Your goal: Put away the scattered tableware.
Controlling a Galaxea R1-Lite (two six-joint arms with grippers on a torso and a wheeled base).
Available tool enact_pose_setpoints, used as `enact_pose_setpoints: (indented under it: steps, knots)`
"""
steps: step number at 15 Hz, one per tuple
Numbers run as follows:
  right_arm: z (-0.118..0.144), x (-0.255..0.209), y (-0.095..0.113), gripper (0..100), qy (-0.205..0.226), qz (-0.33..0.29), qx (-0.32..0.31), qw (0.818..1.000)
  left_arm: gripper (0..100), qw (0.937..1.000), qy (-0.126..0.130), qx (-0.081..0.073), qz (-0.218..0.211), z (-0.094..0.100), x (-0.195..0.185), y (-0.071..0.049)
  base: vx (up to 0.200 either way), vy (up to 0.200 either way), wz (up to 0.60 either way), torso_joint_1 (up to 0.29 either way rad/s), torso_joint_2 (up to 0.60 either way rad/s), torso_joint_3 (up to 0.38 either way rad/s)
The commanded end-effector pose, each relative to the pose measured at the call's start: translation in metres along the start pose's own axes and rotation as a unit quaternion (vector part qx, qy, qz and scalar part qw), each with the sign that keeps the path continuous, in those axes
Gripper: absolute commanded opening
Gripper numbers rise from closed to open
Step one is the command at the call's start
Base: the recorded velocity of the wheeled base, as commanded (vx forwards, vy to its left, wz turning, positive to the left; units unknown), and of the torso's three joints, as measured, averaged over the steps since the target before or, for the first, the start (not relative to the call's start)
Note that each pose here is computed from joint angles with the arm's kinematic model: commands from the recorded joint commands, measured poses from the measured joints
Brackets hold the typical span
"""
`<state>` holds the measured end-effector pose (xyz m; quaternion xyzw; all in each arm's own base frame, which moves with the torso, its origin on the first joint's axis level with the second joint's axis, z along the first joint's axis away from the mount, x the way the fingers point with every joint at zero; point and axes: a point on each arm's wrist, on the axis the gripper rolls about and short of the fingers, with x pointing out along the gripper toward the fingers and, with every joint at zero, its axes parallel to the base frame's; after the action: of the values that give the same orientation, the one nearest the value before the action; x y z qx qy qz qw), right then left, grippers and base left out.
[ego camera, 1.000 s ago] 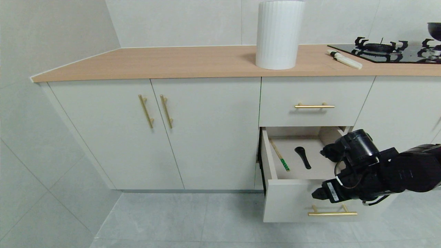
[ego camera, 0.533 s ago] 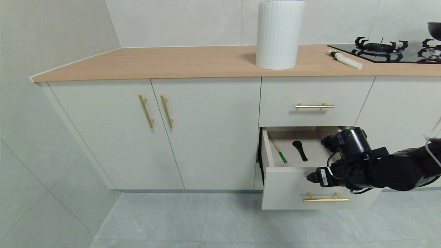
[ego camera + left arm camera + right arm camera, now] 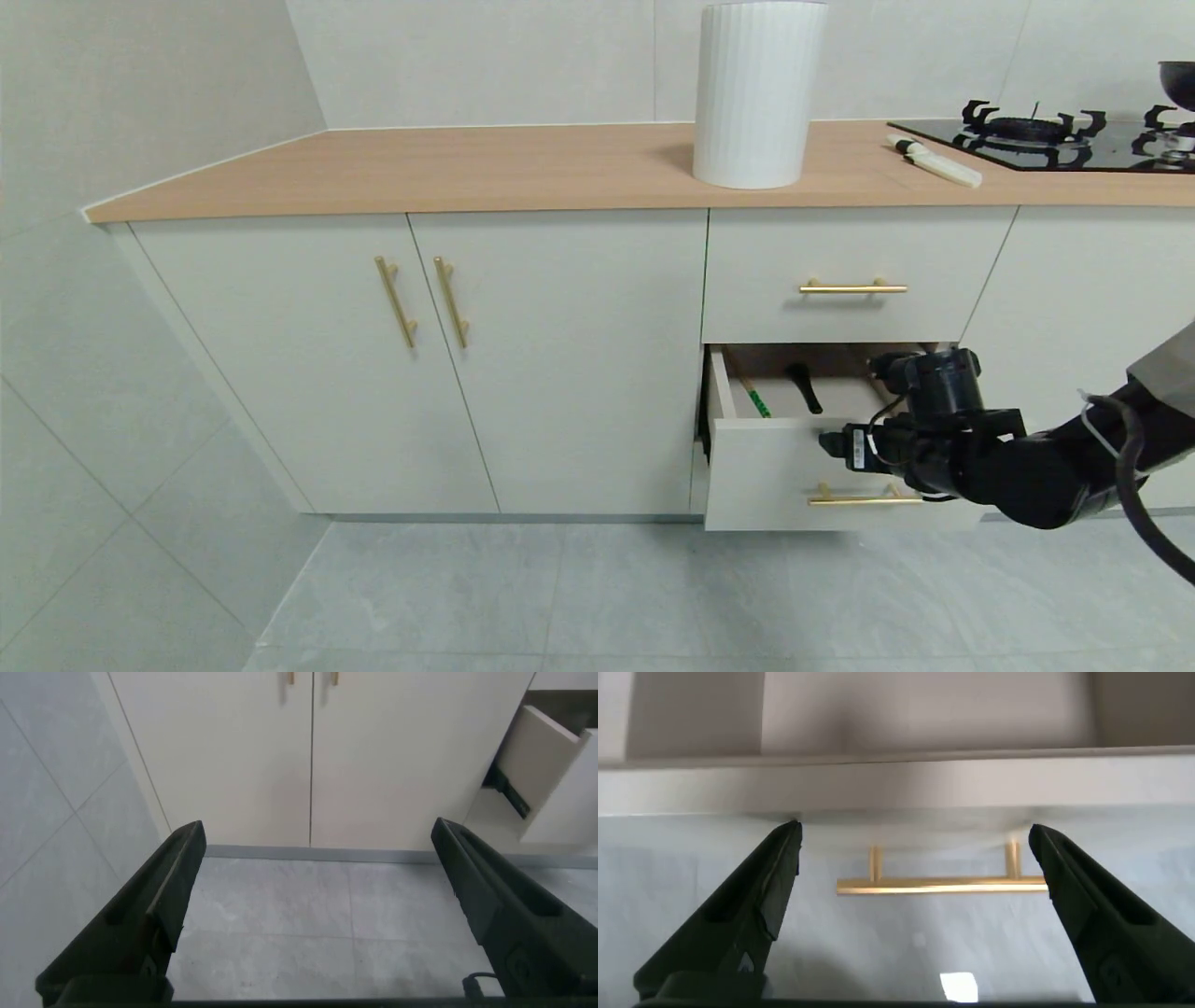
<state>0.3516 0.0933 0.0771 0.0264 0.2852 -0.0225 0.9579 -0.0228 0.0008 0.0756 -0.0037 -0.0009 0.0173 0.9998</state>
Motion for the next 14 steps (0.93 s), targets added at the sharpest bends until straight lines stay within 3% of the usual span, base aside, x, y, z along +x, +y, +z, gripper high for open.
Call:
enact_pose_setpoints:
  steps: [1, 10, 14]
  knots:
    - [-0.013, 0.015, -0.001, 100, 0.011, -0.010, -0.001, 1.000, 100, 1.0000, 0.000, 0.000, 0.000, 0.000, 0.000, 0.000, 0.000, 0.000, 0.00, 0.000, 0.00, 0.000]
    - [-0.022, 0.063, -0.006, 100, -0.109, -0.017, 0.032, 0.993, 100, 1.0000, 0.000, 0.000, 0.000, 0.000, 0.000, 0.000, 0.000, 0.000, 0.00, 0.000, 0.00, 0.000]
    - [-0.022, 0.077, -0.010, 100, -0.141, -0.018, 0.042, 0.989, 100, 1.0000, 0.000, 0.000, 0.000, 0.000, 0.000, 0.000, 0.000, 0.000, 0.00, 0.000, 0.00, 0.000]
